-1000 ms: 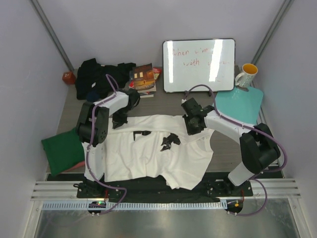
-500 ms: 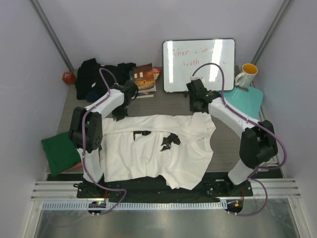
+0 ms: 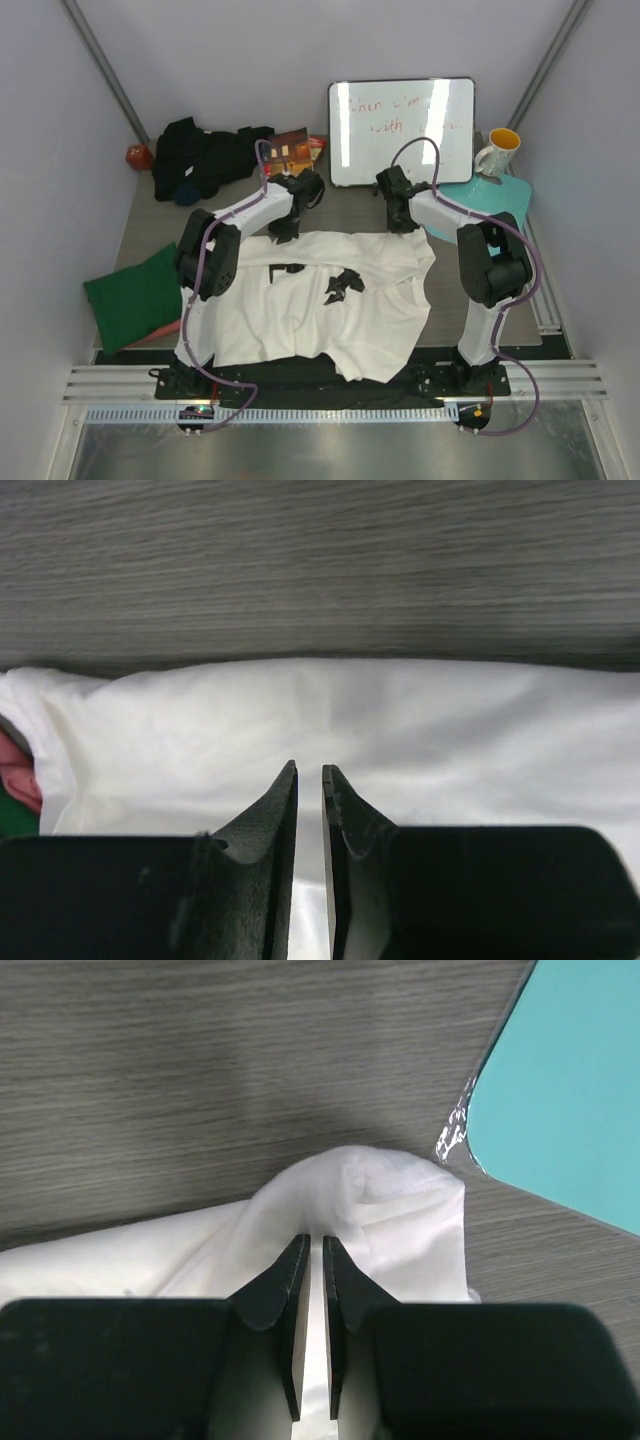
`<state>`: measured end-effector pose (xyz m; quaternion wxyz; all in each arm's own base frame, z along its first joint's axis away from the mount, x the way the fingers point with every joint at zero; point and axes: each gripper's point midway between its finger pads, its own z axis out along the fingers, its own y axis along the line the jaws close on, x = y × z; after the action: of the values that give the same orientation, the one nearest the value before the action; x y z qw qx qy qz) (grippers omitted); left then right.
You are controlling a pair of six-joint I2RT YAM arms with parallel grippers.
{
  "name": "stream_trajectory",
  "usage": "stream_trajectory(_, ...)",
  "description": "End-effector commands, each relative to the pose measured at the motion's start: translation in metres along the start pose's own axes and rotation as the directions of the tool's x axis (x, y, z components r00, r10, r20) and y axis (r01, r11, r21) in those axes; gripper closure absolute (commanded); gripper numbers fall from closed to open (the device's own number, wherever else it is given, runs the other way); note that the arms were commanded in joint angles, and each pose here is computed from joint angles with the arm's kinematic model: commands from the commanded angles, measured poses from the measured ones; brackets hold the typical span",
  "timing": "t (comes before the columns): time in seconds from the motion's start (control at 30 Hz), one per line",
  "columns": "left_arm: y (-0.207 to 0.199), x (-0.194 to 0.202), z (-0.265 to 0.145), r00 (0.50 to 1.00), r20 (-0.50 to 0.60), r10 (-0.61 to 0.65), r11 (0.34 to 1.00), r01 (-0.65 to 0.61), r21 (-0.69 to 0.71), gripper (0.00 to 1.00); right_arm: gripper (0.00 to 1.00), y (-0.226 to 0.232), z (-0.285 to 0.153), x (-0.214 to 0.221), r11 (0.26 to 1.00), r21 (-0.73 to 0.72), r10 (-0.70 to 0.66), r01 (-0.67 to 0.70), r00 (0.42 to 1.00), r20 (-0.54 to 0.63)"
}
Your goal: Fold and stack the t-shirts
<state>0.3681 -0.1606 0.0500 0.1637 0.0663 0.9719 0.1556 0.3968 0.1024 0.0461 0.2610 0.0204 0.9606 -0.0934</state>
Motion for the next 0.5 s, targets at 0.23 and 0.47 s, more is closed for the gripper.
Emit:
stream_trajectory(0.23,-0.053,-0.053,-0.024,0.993,0.120,0.017,0.992,-0.031,0.119,0.84,0.84,-0.012,0.003,0.009,0.999,0.038,-0.004,0.004,1.000,-0.003)
stream_trajectory(0.47,-0.087,-0.051,-0.022,0.990,0.127,0.062,0.980,-0.084,0.177,0.84,0.85,-0.011,0.008,0.018,0.999,0.038,-0.011,0.012,1.000,-0.029)
